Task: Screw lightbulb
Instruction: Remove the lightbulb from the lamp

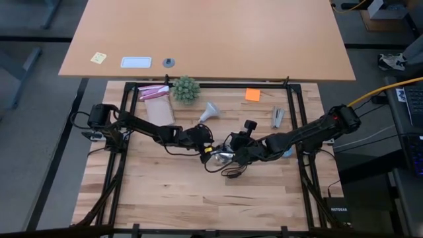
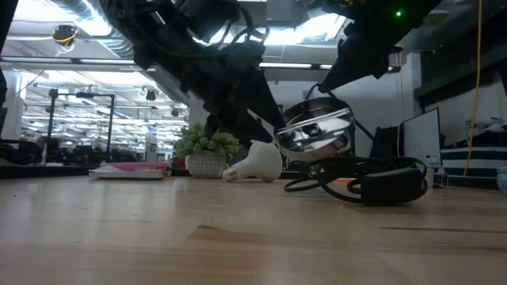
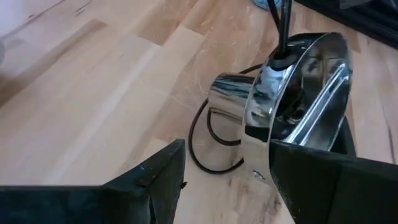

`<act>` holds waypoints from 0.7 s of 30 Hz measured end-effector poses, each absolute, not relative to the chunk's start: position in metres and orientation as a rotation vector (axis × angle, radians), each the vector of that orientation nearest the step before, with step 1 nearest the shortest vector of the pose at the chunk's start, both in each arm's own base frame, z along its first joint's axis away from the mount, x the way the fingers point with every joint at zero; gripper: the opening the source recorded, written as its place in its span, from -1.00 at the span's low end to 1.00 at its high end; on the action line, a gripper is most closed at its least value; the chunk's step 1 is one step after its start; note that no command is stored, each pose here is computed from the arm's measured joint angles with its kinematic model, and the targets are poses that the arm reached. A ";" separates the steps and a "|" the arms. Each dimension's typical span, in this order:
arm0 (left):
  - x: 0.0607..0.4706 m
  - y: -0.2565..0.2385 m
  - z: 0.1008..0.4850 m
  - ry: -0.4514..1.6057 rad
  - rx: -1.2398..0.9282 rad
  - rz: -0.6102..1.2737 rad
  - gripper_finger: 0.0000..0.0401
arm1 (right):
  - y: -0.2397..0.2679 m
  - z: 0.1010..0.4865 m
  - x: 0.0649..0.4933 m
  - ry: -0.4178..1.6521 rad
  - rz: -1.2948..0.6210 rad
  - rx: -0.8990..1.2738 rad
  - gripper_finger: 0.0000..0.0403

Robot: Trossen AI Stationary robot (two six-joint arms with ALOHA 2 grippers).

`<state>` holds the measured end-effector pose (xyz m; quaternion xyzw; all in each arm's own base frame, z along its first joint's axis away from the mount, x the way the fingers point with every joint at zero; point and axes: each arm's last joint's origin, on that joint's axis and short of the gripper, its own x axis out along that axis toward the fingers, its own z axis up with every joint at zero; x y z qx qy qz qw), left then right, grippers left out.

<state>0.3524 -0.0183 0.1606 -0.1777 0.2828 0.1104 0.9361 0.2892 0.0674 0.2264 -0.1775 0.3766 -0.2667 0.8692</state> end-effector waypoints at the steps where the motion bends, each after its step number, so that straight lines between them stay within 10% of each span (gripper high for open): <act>1: 0.352 -0.018 0.161 0.578 -0.361 0.226 0.05 | 0.067 0.226 0.289 0.787 -0.559 -0.372 -0.94; 21: 0.338 -0.033 0.198 0.542 -0.330 0.089 0.05 | 0.067 0.227 0.289 0.782 -0.564 -0.363 -0.94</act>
